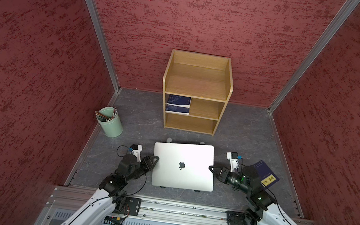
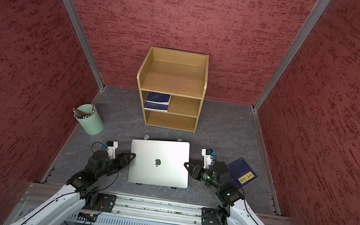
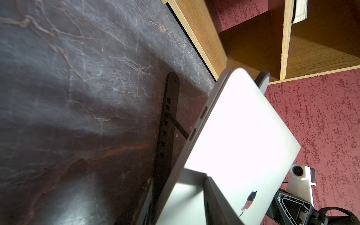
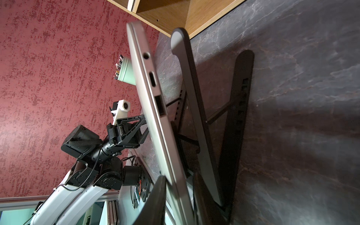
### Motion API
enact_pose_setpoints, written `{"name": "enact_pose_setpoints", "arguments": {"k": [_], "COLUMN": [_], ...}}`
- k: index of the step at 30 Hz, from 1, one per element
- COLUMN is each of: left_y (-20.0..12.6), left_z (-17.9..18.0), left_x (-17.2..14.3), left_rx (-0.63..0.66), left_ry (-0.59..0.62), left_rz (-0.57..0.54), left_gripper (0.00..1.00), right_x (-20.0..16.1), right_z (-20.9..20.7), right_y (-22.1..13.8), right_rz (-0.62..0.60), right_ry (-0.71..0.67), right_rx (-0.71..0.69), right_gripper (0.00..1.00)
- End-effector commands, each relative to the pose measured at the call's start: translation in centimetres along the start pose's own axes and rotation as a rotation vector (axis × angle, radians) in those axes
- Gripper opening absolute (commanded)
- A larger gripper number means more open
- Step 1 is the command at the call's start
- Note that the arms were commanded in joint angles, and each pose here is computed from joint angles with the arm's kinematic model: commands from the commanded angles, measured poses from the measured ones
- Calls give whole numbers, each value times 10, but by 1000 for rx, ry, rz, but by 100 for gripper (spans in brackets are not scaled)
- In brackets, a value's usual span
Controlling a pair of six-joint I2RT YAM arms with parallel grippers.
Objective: Close the laptop lid and set it aside
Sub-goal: Pick up the laptop from the computer stand.
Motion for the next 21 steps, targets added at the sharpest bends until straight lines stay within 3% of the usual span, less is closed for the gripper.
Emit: {"name": "enact_pose_setpoints", "arguments": {"k": [1, 14, 21], "left_y": [1, 1, 1], "left_z": [6, 5, 5], "left_x": [-16, -16, -16], "left_rx": [31, 43, 49], "left_ry": [-16, -5, -5], "left_rz": [101, 96, 93], "left_gripper": [43, 43, 43], "right_x": [14, 17, 20], "right_z": [48, 57, 66], "right_y": [-6, -2, 1], "right_rz": [-9, 8, 13], "right_ry": [-82, -96, -102], "right_rx": [191, 211, 228], "right_gripper": [29, 28, 23]}}
Point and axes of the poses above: each gripper's point midway between its finger pads, its own y axis out along the fingers, its own z axis along the line the jaws close on, x = y × z, the point moved 5 cm from there along -y, back along the fingers, and after that the axes turned 1 degree about -y, right-handed, at the moved point
